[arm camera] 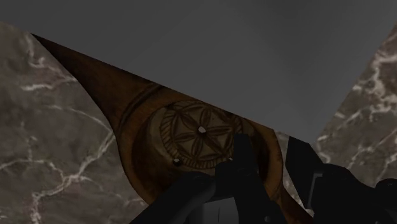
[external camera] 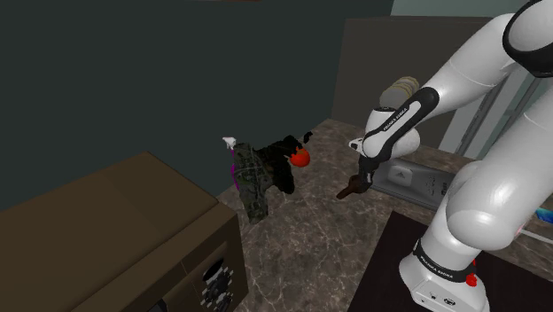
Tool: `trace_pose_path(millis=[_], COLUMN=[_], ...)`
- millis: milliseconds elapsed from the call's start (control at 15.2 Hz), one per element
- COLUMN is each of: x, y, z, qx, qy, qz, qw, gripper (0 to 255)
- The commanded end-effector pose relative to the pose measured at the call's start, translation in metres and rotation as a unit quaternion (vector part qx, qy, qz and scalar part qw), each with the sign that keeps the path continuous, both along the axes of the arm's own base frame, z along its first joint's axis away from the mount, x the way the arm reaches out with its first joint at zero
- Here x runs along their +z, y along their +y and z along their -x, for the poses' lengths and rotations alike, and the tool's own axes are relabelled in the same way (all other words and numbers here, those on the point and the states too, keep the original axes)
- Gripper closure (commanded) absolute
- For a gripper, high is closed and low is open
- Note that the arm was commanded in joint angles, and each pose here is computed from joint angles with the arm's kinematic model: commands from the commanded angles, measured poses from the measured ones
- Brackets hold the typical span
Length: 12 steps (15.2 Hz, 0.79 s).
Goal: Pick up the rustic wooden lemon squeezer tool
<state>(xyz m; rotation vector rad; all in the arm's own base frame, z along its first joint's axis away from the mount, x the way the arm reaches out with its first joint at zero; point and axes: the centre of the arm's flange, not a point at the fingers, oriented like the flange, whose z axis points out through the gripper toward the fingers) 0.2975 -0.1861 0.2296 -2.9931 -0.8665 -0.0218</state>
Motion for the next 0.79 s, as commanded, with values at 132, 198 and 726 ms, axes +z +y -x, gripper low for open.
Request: trace_pose_path(millis=[132, 198, 726], x=[0.0, 0.0, 0.042], y=[0.0, 0.0, 0.0], z=[0.0, 0.0, 0.0], qx=[0.0, 0.0, 0.0], qy=[0.0, 0.0, 0.0], qz=[0.0, 0.0, 0.0], qw=[1.0, 1.0, 1.0], gripper=[255, 255, 255])
